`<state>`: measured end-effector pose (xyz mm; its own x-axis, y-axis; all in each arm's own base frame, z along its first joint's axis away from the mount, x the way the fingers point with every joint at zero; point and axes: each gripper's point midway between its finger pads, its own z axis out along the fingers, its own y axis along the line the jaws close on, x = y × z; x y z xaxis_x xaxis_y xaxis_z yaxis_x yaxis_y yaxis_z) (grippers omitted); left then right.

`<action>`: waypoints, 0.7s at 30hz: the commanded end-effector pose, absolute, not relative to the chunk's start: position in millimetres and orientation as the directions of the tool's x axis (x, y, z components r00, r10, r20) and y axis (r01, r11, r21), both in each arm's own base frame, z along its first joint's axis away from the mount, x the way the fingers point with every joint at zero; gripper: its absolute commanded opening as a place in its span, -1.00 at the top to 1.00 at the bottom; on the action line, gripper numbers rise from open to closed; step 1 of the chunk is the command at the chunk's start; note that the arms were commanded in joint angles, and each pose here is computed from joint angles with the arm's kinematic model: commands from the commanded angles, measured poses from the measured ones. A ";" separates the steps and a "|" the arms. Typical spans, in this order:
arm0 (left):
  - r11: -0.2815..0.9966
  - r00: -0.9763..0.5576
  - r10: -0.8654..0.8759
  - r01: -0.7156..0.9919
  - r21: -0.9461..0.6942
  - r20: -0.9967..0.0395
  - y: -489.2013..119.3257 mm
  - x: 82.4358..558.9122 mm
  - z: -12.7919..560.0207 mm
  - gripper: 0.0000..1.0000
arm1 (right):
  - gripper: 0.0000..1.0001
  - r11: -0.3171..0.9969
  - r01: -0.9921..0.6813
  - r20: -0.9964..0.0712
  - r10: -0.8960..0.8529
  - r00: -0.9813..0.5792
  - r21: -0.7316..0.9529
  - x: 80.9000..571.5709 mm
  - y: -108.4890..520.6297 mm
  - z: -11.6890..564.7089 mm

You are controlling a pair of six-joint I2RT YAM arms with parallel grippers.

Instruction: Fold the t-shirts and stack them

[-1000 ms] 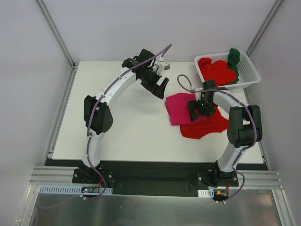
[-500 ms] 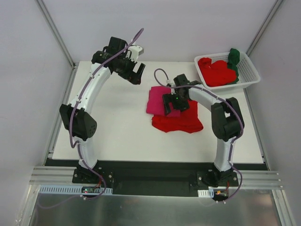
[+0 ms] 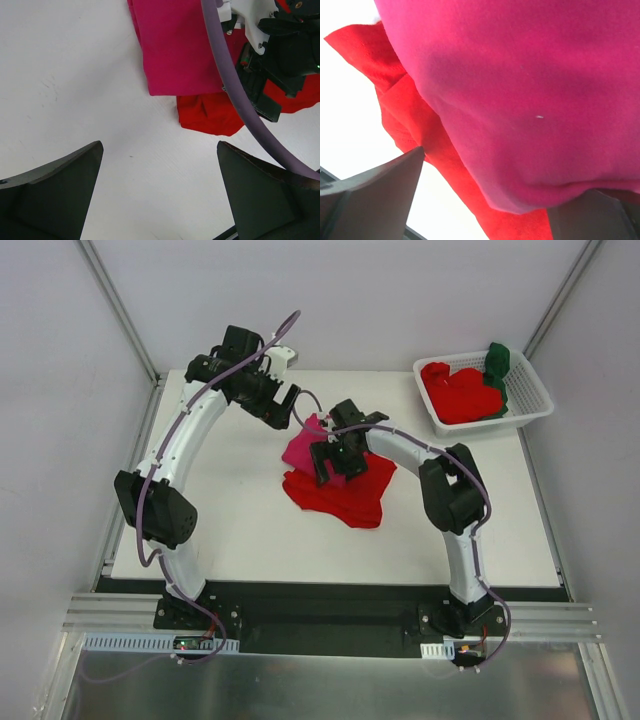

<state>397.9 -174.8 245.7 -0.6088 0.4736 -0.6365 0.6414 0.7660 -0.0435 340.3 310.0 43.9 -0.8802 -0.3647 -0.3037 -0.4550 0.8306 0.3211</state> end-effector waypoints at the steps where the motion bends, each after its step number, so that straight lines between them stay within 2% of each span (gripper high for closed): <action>1: 0.742 -0.577 0.481 0.669 -0.044 -0.660 -179.6 388.7 259.9 -0.99 | -0.93 0.814 -0.523 -0.346 -0.429 -0.834 0.253 338.8 293.5 69.2; 6: 0.731 -0.586 0.474 0.678 -0.077 -0.657 -186.5 390.7 255.5 -0.98 | -0.93 0.783 -0.616 -0.403 -0.538 -0.741 0.087 340.4 257.1 92.2; 9: 0.724 -0.590 0.472 0.684 -0.095 -0.655 -190.6 391.3 252.9 -0.99 | -0.93 0.786 -0.617 -0.390 -0.557 -0.733 0.038 340.9 238.6 93.9; 15: 0.716 -0.593 0.473 0.690 -0.109 -0.652 -193.1 390.8 250.8 -0.99 | -0.93 0.860 -0.506 -0.432 -0.434 -0.791 0.063 366.0 232.6 99.6; 21: 0.711 -0.598 0.472 0.693 -0.122 -0.648 -195.7 391.9 248.4 -0.99 | -0.93 0.901 -0.412 -0.406 -0.330 -0.852 0.132 391.6 248.9 87.0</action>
